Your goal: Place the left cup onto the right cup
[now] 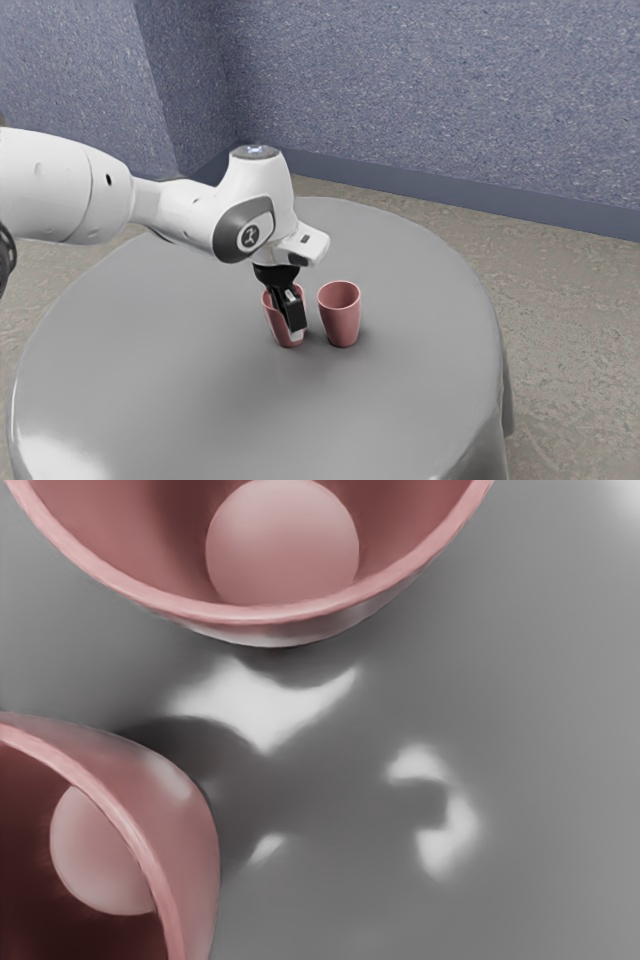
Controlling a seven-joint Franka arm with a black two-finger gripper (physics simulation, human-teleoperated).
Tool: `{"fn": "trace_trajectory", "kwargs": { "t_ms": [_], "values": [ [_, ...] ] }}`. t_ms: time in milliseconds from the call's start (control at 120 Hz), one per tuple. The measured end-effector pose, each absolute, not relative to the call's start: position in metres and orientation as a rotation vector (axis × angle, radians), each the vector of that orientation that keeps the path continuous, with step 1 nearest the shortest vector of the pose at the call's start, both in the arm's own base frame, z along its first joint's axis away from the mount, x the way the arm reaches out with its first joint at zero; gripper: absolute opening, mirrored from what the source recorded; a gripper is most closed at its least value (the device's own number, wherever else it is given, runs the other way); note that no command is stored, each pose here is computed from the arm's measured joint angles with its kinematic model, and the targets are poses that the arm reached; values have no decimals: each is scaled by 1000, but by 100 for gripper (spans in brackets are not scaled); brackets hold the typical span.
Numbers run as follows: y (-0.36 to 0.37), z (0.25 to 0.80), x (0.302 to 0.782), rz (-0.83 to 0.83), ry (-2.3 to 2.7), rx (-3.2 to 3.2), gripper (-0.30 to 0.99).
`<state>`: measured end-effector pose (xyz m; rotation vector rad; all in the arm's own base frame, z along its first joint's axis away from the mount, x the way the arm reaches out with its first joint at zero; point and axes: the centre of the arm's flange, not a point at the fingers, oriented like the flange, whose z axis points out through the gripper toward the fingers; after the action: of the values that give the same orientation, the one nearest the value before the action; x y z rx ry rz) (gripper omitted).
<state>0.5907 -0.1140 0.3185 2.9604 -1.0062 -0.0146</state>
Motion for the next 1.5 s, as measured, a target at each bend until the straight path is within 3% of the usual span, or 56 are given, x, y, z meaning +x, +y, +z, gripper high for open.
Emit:
{"fn": "trace_trajectory", "kwargs": {
  "t_ms": [367, 925, 1500],
  "values": [
    [-110, 310, 595, 10, -1008, 2971, 65],
    [-109, 308, 595, 21, -990, 2972, 22],
    [-106, 306, 594, 13, -970, 2978, 3]
  ]
}}
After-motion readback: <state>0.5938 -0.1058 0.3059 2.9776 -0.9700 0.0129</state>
